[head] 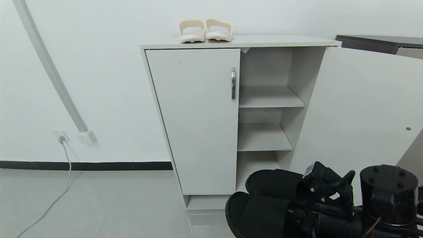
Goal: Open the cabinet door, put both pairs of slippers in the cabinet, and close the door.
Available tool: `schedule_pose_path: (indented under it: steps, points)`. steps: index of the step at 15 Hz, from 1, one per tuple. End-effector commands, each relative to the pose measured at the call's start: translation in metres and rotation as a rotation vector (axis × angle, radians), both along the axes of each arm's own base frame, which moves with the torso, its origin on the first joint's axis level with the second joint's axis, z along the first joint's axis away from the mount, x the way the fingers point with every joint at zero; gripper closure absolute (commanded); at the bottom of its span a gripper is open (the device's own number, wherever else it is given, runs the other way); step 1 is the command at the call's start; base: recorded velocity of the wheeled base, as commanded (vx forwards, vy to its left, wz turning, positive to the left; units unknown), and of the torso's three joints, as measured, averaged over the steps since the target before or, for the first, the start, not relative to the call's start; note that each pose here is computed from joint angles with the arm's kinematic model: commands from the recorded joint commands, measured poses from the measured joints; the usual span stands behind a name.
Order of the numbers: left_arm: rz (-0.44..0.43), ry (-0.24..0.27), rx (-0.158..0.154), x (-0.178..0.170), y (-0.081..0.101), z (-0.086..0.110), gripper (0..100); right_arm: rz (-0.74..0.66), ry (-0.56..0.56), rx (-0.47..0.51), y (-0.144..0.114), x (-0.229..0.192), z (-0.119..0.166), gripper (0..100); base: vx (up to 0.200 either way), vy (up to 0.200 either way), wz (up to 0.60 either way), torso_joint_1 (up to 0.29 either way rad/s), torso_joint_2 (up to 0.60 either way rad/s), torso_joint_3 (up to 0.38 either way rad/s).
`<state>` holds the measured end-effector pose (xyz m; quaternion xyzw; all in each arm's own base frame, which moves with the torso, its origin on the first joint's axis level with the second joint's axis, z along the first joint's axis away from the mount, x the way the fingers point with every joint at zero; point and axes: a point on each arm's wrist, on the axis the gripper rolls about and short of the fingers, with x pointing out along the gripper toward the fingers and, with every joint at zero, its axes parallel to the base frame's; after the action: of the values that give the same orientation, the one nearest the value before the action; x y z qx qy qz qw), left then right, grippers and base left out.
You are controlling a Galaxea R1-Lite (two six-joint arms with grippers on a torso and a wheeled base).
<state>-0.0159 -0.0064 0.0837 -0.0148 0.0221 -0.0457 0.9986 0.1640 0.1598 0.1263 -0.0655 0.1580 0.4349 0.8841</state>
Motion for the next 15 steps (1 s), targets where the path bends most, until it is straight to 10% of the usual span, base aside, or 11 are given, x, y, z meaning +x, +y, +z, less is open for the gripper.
schedule_pose_path:
  steps: [1,4,5,7,15]
  points:
    - [-0.078,-0.003,-0.042,-0.001,0.001,0.0,100,0.002,-0.003,0.002,0.0,0.0,0.001,100,0.0,0.0,0.0,0.0,0.0,0.0]
    - [-0.085,-0.023,-0.032,-0.003,0.004,0.0,100,0.005,-0.003,0.0,0.0,-0.001,0.0,100,0.0,0.0,0.0,0.0,0.0,0.0]
    - [0.134,-0.045,0.027,-0.003,0.007,-0.002,100,0.008,-0.005,0.001,0.0,-0.003,0.001,100,0.0,0.0,0.0,0.0,0.0,0.0]
    - [0.221,-0.036,0.041,-0.007,0.009,-0.008,100,0.005,-0.007,0.001,0.0,-0.003,0.001,100,0.0,0.0,0.0,0.0,0.0,0.0]
    - [0.122,-0.039,0.024,-0.007,0.007,-0.008,100,-0.205,0.039,0.035,0.031,0.005,-0.006,100,0.0,0.0,0.0,0.0,0.0,0.0]
